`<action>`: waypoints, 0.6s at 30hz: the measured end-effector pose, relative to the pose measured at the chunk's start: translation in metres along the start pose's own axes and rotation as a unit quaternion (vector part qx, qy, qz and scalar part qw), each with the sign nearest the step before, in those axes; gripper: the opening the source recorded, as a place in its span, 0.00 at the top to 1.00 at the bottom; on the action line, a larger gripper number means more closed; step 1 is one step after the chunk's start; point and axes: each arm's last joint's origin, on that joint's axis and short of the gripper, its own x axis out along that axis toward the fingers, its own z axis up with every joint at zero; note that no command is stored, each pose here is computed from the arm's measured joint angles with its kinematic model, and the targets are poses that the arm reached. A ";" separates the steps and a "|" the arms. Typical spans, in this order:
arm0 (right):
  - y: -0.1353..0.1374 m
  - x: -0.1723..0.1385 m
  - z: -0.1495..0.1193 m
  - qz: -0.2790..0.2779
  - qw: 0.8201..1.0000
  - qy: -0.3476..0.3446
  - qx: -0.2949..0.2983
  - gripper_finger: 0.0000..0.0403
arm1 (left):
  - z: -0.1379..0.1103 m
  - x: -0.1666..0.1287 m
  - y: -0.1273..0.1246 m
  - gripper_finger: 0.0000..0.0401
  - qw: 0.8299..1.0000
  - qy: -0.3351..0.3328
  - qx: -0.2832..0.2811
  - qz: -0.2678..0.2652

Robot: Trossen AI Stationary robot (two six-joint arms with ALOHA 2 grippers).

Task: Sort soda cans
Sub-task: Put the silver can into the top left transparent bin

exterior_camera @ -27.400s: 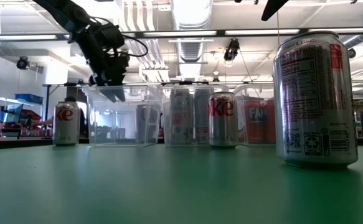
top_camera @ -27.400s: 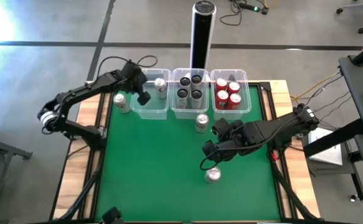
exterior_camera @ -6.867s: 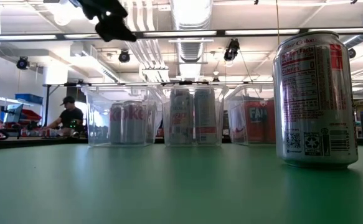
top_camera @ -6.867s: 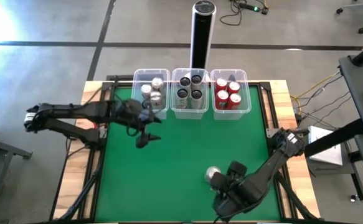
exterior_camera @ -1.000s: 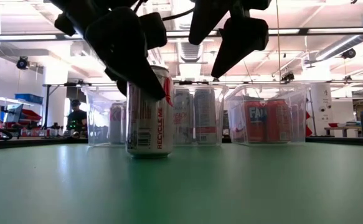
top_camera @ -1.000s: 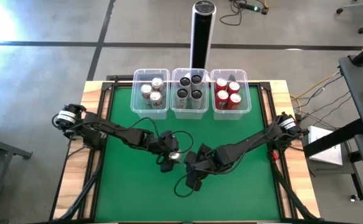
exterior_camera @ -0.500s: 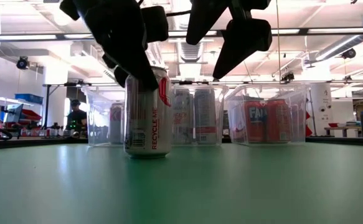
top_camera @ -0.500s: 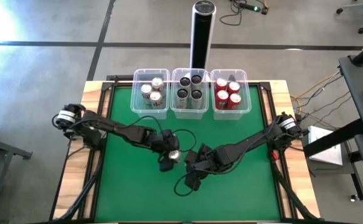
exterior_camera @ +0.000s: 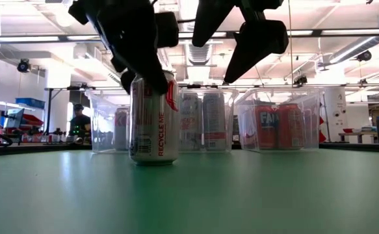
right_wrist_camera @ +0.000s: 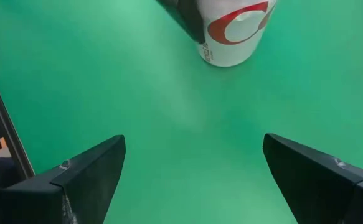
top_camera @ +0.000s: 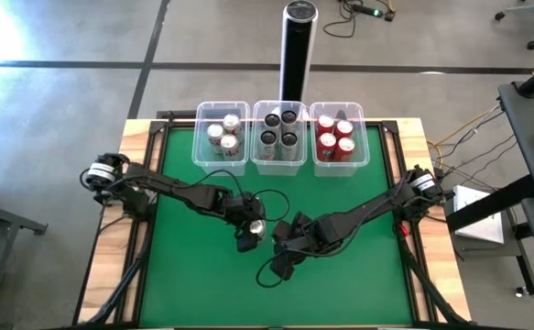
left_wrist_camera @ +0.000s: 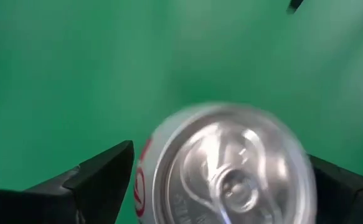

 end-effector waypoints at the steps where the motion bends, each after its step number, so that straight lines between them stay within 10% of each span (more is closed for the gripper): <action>1: 0.000 0.000 0.000 0.000 1.000 0.000 0.002 0.07 | -0.001 0.002 0.000 0.13 1.000 0.006 -0.001 0.002; 18: 0.006 -0.025 0.008 -0.009 1.000 0.007 -0.001 0.07 | 0.006 0.005 -0.003 0.29 0.999 0.033 -0.004 0.011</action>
